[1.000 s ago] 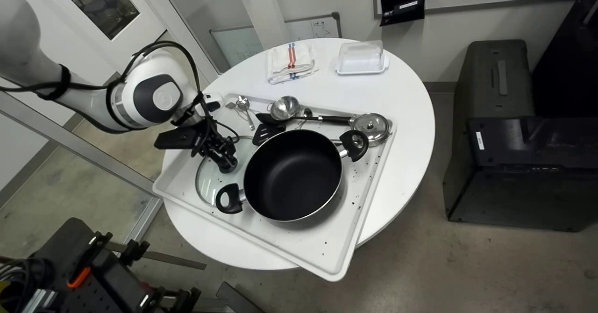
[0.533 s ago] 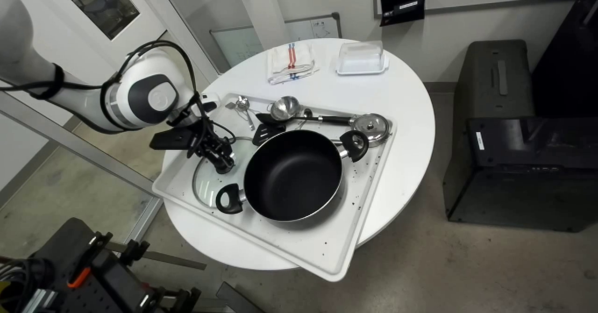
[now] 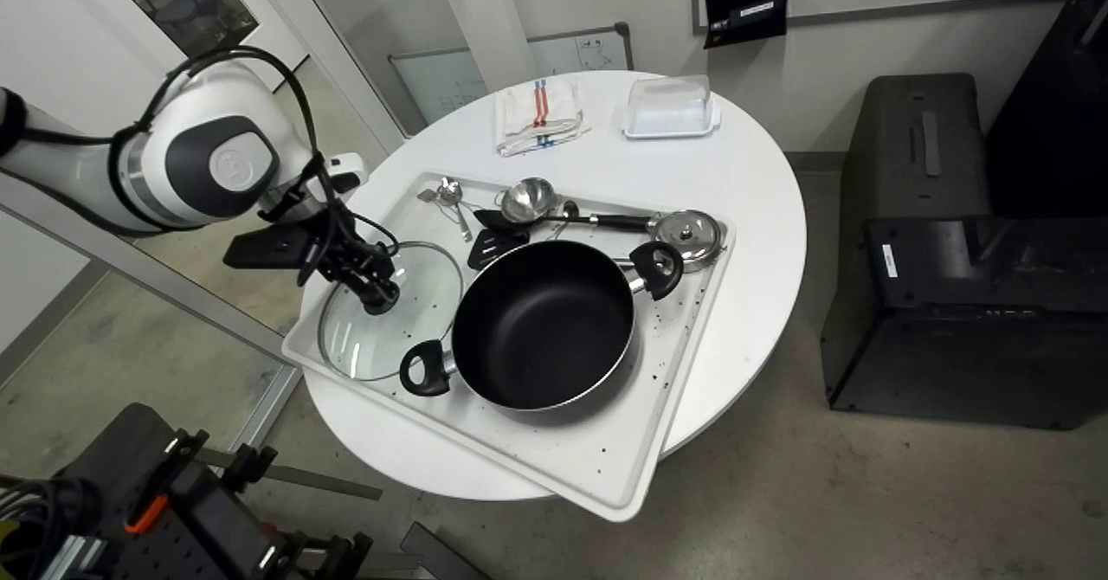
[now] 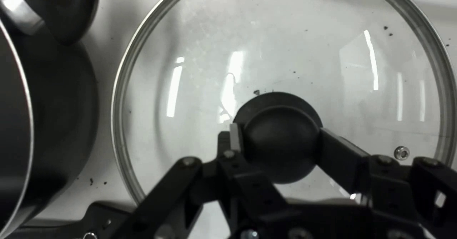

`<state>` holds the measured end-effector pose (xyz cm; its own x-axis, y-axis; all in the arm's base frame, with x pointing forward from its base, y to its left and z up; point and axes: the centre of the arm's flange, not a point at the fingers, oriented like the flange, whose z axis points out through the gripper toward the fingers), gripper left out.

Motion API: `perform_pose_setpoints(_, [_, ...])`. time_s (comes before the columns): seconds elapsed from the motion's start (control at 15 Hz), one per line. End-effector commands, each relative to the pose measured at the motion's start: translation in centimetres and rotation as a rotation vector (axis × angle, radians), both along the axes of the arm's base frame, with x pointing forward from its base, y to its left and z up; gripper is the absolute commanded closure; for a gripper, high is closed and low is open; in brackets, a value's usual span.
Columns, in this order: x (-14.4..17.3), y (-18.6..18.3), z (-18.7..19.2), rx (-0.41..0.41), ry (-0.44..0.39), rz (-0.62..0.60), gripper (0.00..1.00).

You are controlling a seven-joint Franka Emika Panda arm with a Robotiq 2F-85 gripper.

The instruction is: Put the lid on the pot

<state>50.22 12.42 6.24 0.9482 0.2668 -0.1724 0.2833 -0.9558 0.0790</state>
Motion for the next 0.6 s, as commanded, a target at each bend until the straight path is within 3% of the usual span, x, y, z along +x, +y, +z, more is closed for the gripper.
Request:
perform_pose_setpoints(0.0, [-1.9,-0.6,5.8,0.049,-0.033,0.009,0.73])
perform_pose_setpoints(0.53, [-1.2,-4.1,13.4,0.068,-0.109,-0.074,0.73])
